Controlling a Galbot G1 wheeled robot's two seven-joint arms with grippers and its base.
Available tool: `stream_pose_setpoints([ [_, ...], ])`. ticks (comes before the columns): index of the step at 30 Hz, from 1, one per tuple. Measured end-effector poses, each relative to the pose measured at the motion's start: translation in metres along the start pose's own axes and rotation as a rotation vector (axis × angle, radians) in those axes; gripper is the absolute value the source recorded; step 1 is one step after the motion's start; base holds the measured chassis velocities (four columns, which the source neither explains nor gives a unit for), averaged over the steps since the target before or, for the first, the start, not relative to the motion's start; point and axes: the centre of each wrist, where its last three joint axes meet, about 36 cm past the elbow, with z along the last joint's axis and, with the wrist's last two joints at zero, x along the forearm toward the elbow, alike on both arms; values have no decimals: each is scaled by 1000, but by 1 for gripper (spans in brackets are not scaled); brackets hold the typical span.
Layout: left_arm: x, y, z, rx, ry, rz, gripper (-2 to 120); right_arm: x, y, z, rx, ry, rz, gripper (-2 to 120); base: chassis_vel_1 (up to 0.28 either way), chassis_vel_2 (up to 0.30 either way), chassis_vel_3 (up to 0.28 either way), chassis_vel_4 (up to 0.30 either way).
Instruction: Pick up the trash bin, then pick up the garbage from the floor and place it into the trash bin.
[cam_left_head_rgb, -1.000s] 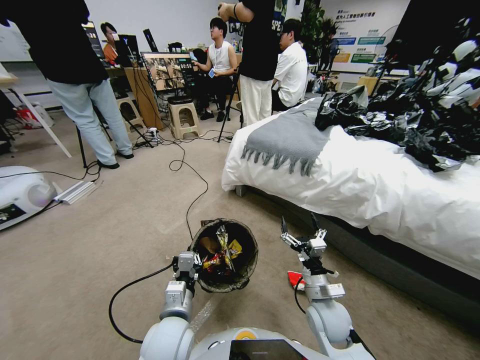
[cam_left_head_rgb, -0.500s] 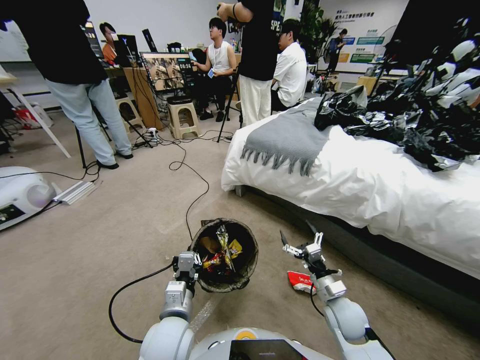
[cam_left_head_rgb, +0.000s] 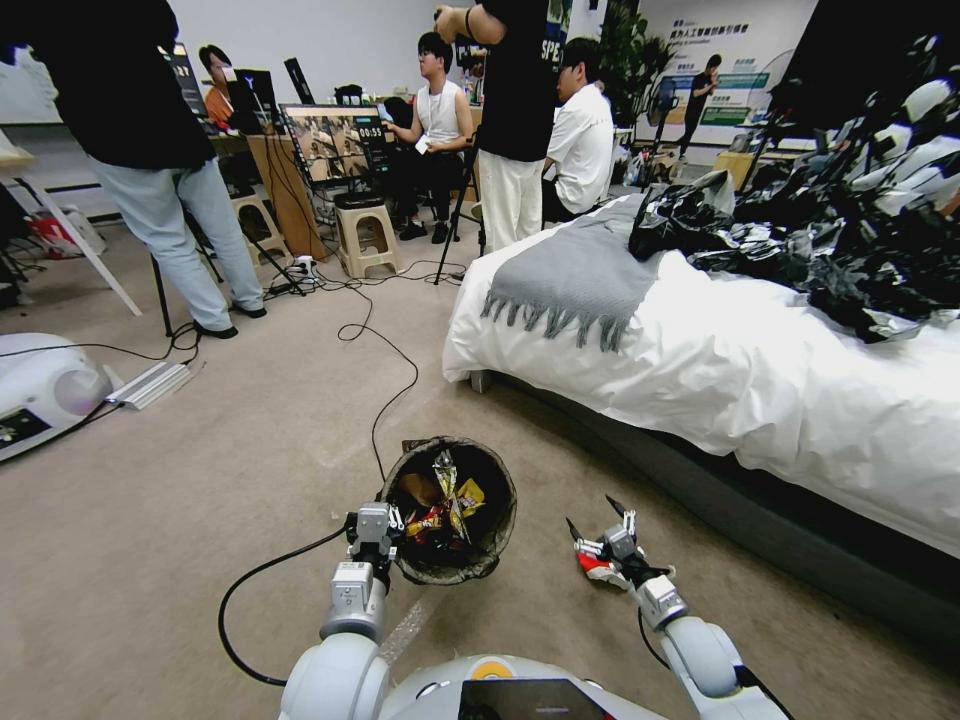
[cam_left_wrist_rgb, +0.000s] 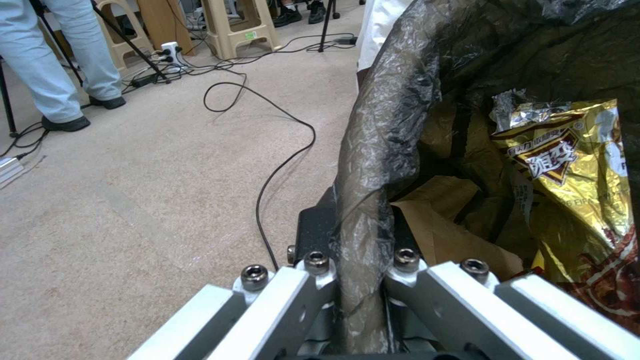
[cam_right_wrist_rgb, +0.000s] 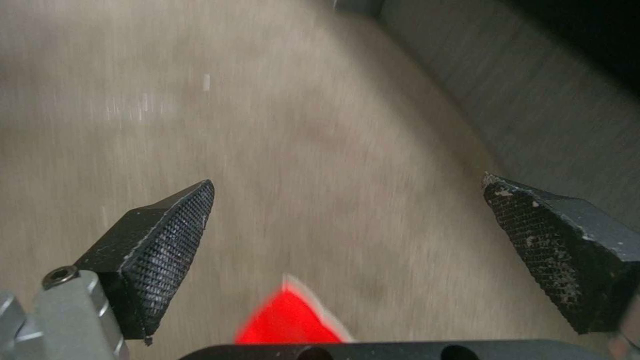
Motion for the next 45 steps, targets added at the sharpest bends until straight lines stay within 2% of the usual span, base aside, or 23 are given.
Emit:
stream_pose_setpoints([
  [7, 1, 0, 1, -1, 2, 1, 0, -2, -6, 35, 38, 60, -23, 100, 0, 0, 0, 0],
  [18, 2, 0, 2, -5, 7, -1, 0, -9, -8, 64, 43, 118, -37, 100, 0, 0, 0, 0],
  [35, 2, 0, 1, -6, 6, -4, 0, -13, 2, 82, 19, 160, -47, 100, 0, 0, 0, 0],
  [37, 2, 0, 1, -6, 6, -4, 0, -12, 4, 83, 15, 161, -49, 96, 0, 0, 0, 0],
  [39, 2, 0, 1, -6, 5, -4, 0, -12, 7, 85, 8, 160, -51, 87, 0, 0, 0, 0],
  [40, 2, 0, 1, -6, 5, -4, 0, -12, 7, 85, 8, 160, -51, 87, 0, 0, 0, 0],
  [42, 2, 0, 0, -6, 4, -5, 0, -11, 9, 87, 5, 156, -51, 77, 0, 0, 0, 0],
  [43, 2, 0, 0, -6, 4, -5, 0, -11, 9, 87, 5, 156, -51, 77, 0, 0, 0, 0],
  [45, 1, 0, 0, -6, 3, -5, 0, -11, 8, 88, 2, 154, -44, 65, 0, 0, 0, 0],
])
